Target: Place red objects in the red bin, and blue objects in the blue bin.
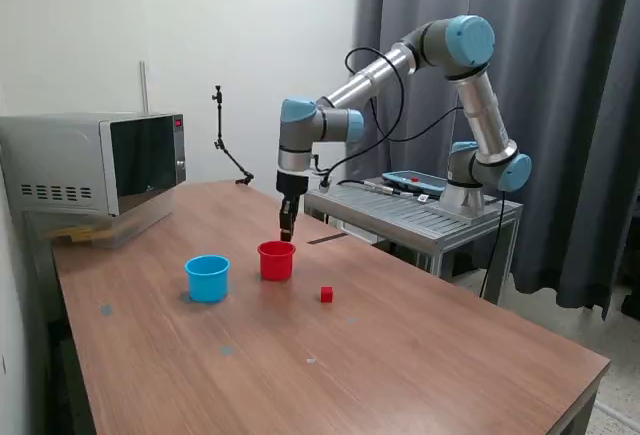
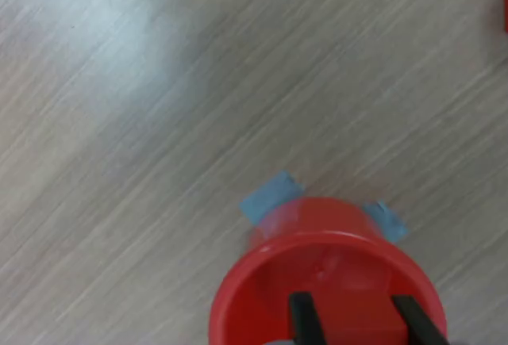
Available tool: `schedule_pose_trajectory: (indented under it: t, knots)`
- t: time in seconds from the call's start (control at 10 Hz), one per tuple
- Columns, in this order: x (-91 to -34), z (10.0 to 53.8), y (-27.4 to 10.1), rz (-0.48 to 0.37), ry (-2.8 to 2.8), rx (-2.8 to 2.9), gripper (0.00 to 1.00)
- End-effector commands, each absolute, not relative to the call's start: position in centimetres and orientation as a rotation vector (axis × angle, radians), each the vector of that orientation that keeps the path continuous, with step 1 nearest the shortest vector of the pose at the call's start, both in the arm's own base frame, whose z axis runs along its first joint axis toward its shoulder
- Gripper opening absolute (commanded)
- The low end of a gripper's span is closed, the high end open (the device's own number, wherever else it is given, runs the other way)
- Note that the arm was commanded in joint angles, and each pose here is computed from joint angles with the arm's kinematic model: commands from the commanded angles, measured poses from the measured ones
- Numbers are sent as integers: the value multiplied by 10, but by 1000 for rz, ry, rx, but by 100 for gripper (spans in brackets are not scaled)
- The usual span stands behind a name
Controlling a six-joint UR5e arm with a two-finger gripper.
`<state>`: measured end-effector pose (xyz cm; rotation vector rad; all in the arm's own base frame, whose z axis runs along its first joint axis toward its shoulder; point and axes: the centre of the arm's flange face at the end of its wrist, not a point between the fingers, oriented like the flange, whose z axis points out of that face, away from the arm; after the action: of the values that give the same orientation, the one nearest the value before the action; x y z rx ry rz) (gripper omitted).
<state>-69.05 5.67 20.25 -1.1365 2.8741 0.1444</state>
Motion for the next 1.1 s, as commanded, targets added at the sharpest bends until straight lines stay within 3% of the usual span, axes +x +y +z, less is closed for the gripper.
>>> schedule_pose_trajectory:
  t: [0.0,0.5,0.6,1.0]
  knots:
    - [-692,197,59,142,2871,-1134,0]
    - [-694,197,73,156,2884,-1110,0]
    - [-694,197,77,156,2885,-1101,100]
    - [-694,198,78,159,2888,-1099,100]
